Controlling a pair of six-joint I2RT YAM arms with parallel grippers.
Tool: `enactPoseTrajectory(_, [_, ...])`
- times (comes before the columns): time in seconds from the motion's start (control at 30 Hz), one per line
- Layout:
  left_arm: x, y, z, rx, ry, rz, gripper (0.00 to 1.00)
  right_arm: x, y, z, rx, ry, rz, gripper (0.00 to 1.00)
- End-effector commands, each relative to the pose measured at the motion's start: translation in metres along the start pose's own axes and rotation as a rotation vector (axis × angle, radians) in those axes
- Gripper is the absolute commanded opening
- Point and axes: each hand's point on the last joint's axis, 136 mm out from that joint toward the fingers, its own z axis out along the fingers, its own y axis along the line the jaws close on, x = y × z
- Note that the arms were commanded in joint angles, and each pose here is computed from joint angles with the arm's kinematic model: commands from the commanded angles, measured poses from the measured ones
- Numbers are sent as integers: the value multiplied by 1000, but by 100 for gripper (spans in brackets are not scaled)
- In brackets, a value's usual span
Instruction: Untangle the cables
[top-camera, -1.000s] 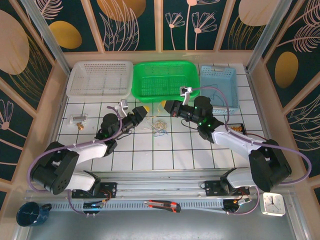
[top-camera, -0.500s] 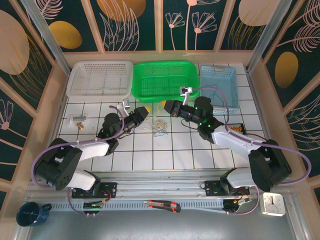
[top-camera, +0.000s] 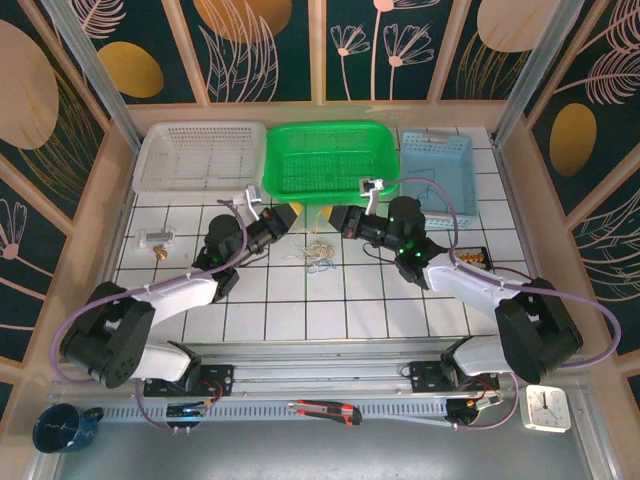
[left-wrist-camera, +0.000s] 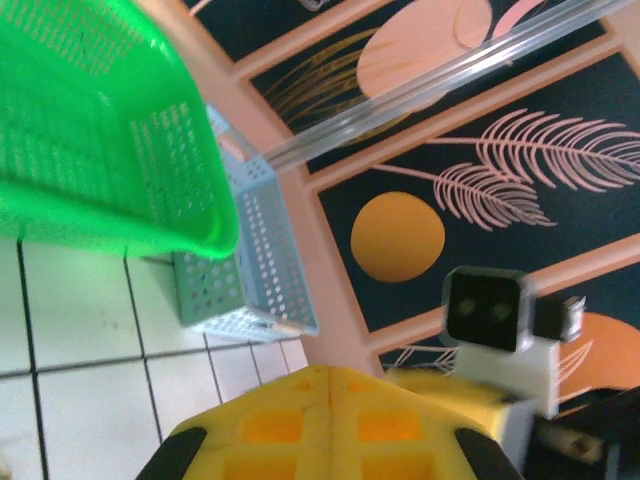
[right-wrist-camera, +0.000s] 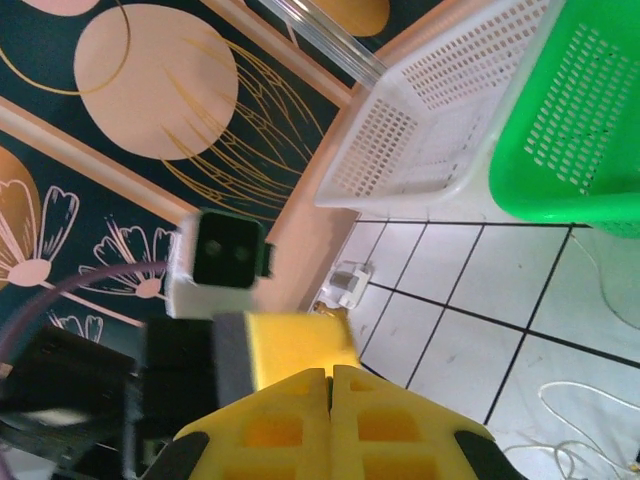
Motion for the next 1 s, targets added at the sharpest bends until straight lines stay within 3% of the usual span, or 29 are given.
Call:
enactPoseTrajectory(0.0, [-42, -30, -3, 1, -112, 124, 0, 7, -12, -8, 50, 10, -45, 0])
enactPoseTrajectory(0.17, [-79, -65, -1, 8, -176, 217, 0, 21, -25, -9, 111, 38, -84, 0])
enactPoseTrajectory(0.37, [-99, -98, 14, 46, -188, 265, 0, 47, -28, 5, 141, 100, -118, 0])
enactPoseTrajectory(0.73, [-119, -110, 36, 9, -184, 358, 0, 65, -28, 18, 111, 124, -68, 0])
enactPoseTrajectory(0.97, [-133, -95, 39, -66, -203, 426, 0, 47, -21, 15, 106, 90, -73, 25])
